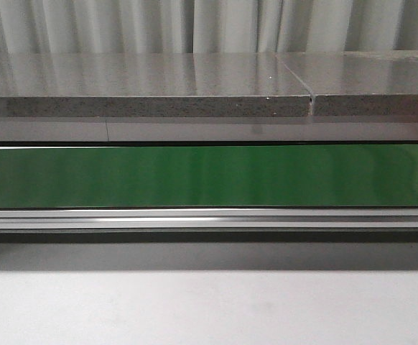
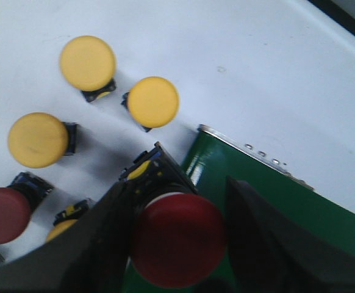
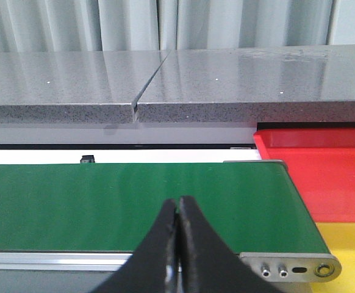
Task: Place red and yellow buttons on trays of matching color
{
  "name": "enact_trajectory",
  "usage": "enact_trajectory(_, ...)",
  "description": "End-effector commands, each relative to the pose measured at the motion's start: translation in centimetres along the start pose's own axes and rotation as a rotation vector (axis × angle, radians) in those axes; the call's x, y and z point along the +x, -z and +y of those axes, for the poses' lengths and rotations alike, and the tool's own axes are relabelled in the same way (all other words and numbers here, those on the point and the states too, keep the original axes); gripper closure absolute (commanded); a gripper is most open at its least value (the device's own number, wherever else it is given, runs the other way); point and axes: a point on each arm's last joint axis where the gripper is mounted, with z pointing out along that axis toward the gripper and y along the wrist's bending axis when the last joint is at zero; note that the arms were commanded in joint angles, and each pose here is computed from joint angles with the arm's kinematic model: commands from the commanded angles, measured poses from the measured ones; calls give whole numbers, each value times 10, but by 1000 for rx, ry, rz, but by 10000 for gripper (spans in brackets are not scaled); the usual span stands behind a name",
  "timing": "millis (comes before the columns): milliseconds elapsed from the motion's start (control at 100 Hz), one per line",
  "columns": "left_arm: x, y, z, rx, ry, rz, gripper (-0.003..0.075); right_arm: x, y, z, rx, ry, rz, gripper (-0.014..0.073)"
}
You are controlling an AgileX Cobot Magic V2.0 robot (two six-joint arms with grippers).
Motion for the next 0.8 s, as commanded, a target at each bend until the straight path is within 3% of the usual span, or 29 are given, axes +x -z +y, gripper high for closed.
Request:
enact_trajectory(0,0,30,-20,54,-39,-88,498,-13,2,1,-7,17,-104,711)
enact_trajectory(220,15,21,-43,78,-100,-12,499,-13,2,1,-7,17,-104,711)
enact_trajectory(470,18,-3,-43,57,-104,94,499,-13,2,1,-7,17,-104,711)
enact_trajectory(610,16,-5,-44,59,-103,82,496,-13,2,1,-7,17,-104,711)
enact_trajectory(680,16,-5,-44,59,-103,77,447,-13,2,1,-7,17,-104,711)
enact_trajectory(790,16,-5,-44,59,-103,77,272,-13,2,1,-7,17,-104,711)
